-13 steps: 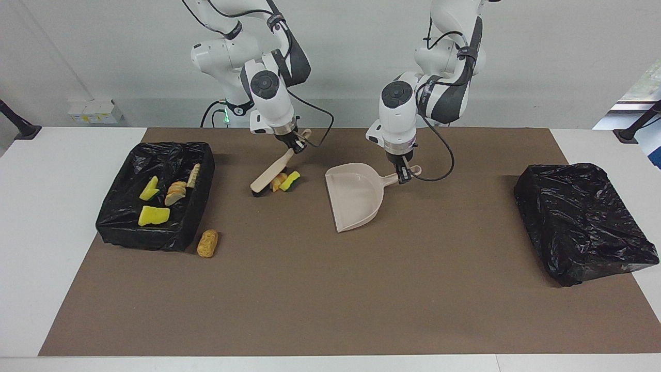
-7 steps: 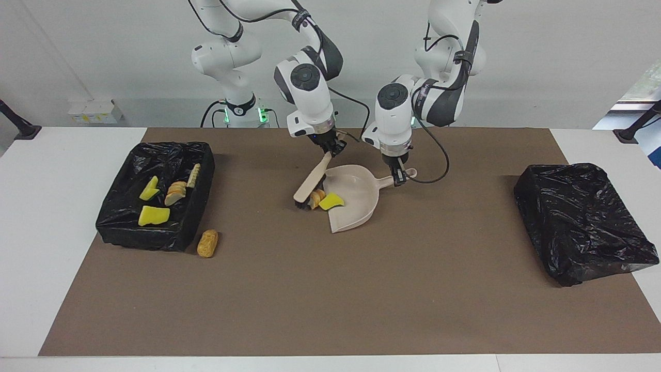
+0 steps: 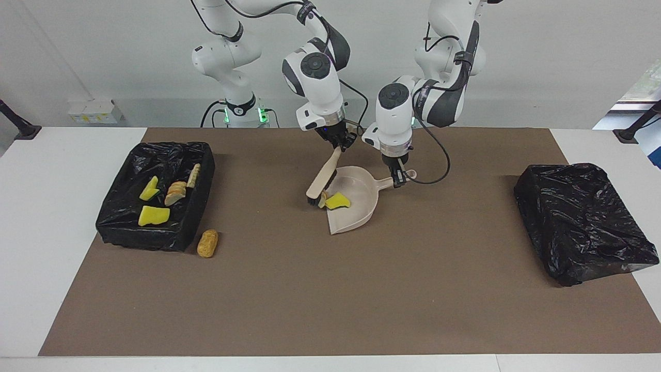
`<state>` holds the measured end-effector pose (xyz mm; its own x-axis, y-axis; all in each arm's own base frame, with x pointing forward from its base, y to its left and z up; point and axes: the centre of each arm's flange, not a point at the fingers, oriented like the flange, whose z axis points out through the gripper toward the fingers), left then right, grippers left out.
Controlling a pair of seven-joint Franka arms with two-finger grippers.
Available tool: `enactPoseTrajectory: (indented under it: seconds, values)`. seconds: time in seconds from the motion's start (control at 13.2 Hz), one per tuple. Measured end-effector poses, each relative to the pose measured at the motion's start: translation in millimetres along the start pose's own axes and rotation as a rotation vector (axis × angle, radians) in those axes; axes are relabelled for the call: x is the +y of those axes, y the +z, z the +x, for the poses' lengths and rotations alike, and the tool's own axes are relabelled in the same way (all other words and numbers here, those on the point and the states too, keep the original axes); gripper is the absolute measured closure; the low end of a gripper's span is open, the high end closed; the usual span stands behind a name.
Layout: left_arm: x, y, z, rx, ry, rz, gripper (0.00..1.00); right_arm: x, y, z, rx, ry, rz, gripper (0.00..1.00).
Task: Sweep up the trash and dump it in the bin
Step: 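Sweep the bread and sponge into the dustpan with the right gripper's brush, then move the brush with the right gripper to the bread piece near the bag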
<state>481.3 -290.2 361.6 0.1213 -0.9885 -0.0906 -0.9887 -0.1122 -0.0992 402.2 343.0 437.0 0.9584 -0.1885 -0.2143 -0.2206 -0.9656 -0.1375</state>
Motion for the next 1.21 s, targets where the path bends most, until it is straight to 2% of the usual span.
enactPoseTrajectory:
  seconds: [0.15,0.23,0.68,0.83,1.06,1.21]
  values:
    - [-11.6,4.7,-7.1,0.024,-0.024,0.02,0.68,22.1,-16.3,8.9,-0.007,-0.066,-0.031,0.74]
    - [-15.8,6.6,-10.4,0.031,-0.034,0.025,0.68,39.1,-21.9,18.9,-0.002,-0.104,-0.074,0.74]
    - [-28.7,7.3,-22.5,0.086,-0.124,-0.007,0.68,147.2,-35.6,111.1,0.062,-0.307,-0.237,0.74]
    - [-38.3,3.4,-30.3,0.131,-0.144,-0.029,0.68,173.8,-37.5,136.2,0.077,-0.315,-0.305,0.74]
    - [-62.7,-6.9,-53.0,0.2,-0.124,-0.035,0.68,184.1,-24.8,162.8,0.078,-0.302,-0.387,0.74]
    - [-76.1,-14.8,-67.4,0.216,-0.127,-0.046,0.68,198.5,-31.9,188.4,0.116,-0.25,-0.447,0.74]
